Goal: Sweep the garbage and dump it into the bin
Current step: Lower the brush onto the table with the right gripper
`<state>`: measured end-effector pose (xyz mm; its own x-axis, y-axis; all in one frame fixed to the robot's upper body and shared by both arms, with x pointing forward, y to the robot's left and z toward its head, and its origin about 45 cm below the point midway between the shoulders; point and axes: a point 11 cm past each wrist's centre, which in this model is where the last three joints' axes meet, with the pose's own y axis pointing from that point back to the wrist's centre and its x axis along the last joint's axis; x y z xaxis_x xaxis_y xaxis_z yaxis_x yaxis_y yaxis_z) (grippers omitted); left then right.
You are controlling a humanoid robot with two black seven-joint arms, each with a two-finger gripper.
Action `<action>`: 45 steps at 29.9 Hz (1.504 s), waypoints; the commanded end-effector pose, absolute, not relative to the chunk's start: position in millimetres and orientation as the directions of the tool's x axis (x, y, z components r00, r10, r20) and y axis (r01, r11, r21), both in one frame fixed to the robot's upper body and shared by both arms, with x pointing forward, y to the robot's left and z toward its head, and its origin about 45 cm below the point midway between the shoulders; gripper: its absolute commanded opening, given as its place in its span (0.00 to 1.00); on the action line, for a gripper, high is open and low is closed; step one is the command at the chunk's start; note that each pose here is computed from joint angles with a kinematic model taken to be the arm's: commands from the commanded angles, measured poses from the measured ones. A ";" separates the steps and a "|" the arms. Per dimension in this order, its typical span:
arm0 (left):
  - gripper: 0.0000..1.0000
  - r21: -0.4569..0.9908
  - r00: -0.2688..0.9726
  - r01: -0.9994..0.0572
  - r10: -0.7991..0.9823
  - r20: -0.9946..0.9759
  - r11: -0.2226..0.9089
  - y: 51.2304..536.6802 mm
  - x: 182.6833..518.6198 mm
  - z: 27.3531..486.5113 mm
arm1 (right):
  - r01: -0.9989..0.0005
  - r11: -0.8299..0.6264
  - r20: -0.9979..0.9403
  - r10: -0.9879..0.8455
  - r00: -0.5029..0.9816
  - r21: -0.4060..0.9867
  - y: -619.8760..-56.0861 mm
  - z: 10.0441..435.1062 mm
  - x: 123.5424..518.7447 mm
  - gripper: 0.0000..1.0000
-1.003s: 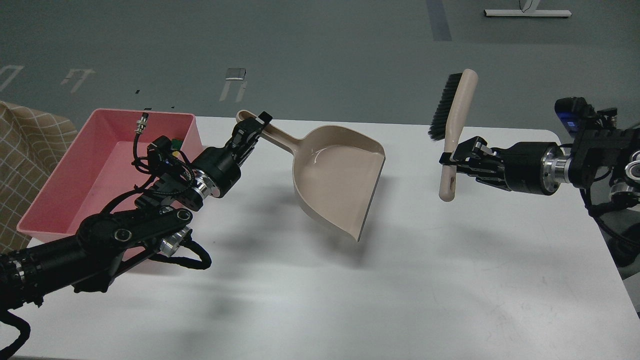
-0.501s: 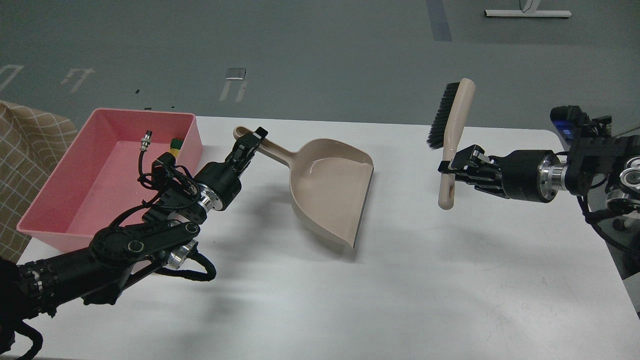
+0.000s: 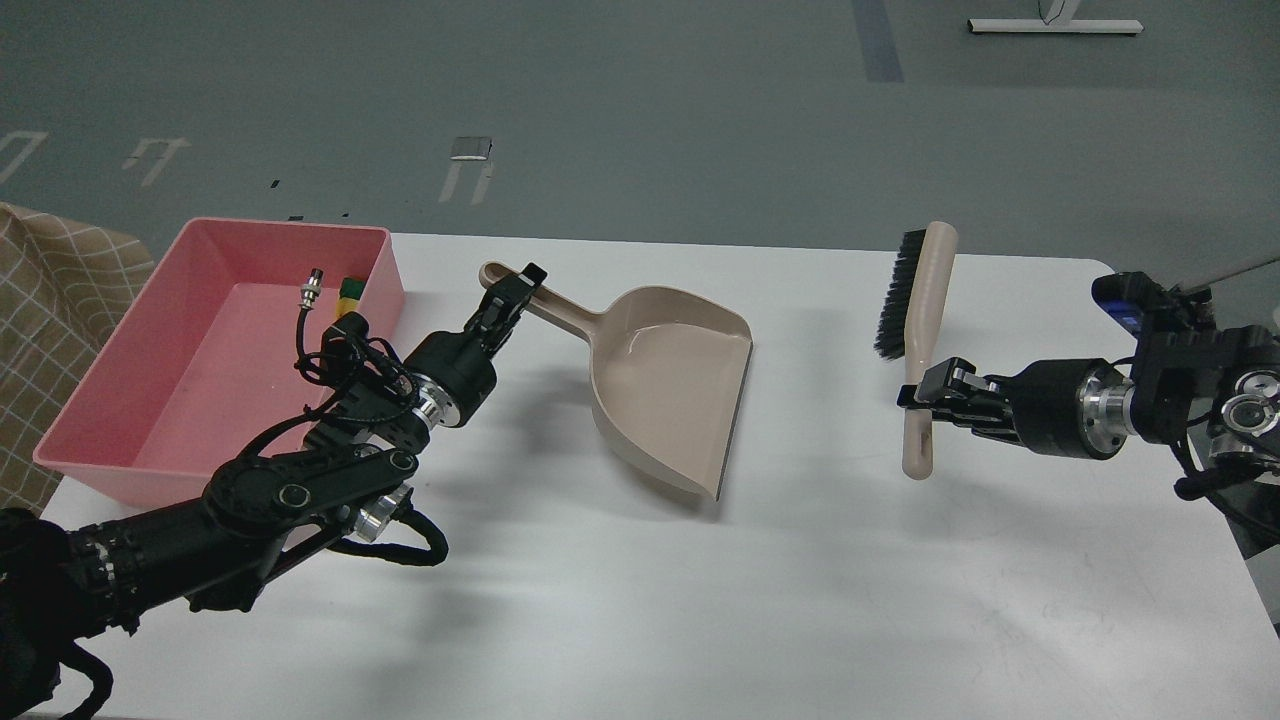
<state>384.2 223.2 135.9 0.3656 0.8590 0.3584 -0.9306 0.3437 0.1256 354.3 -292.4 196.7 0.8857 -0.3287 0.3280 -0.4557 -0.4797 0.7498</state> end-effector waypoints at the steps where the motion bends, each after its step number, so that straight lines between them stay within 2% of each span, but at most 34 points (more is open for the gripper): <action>1: 0.00 0.129 0.360 -0.933 0.863 0.356 0.336 224.8 383.9 133.7 | -0.436 -0.459 0.319 -0.311 0.895 0.774 -296.2 188.9 350.9 0.00; 13: 0.00 0.136 0.351 -0.936 0.868 0.350 0.324 227.6 382.9 130.7 | -0.444 -0.397 0.345 -0.296 0.891 0.803 -311.9 183.0 355.1 0.00; 32: 0.00 0.145 0.353 -0.935 0.865 0.356 0.322 229.5 381.7 128.0 | -0.446 -0.404 0.348 -0.295 0.890 0.799 -308.7 185.0 357.5 0.01; 45: 0.00 0.167 0.348 -0.937 0.867 0.356 0.308 231.5 382.7 125.7 | -0.437 -0.407 0.339 -0.293 0.894 0.802 -306.7 181.1 355.0 0.09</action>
